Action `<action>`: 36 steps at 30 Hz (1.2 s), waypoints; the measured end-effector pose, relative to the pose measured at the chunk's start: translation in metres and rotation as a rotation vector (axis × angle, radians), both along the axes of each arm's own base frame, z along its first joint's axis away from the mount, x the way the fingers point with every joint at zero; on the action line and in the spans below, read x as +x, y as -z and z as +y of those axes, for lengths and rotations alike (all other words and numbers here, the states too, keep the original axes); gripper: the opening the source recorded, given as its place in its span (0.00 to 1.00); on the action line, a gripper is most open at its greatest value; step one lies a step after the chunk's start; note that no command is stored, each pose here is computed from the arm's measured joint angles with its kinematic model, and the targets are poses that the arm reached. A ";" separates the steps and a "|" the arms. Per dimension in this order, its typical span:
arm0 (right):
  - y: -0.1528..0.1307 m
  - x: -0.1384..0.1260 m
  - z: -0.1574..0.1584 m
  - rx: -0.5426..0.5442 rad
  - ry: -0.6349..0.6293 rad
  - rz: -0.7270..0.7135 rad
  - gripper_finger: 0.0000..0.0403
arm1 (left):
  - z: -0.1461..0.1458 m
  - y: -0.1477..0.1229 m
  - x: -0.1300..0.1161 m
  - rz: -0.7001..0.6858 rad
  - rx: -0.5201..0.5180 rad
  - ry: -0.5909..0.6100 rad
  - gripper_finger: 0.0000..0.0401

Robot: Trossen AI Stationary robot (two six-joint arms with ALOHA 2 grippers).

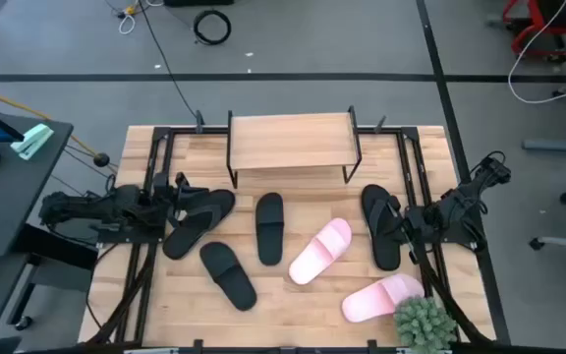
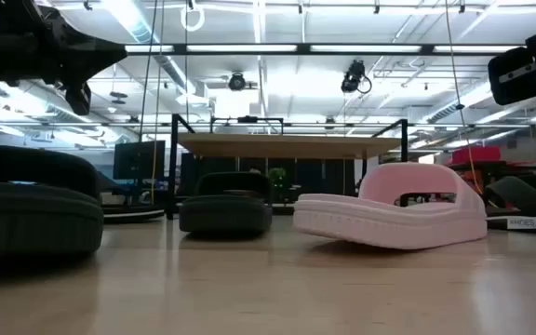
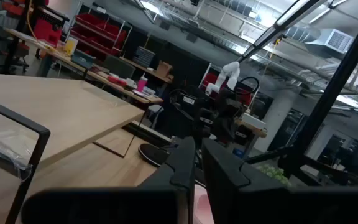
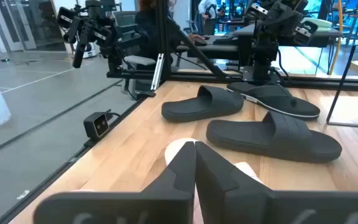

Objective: Pick and place slides into the shelf

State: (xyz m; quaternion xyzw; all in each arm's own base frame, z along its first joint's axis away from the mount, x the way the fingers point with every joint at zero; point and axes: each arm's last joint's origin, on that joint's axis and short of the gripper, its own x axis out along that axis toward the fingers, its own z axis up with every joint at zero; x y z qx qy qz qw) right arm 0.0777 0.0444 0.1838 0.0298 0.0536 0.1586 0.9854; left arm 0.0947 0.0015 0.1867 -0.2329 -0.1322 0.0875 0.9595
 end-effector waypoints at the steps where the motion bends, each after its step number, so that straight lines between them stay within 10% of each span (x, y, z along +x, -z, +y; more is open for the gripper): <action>1: 0.000 0.000 0.000 0.000 0.000 0.000 0.03 | 0.000 0.000 0.000 0.000 0.000 0.000 0.09; 36: 0.000 0.000 0.000 0.000 0.000 0.000 0.03 | 0.000 0.000 0.000 0.000 0.000 0.001 0.07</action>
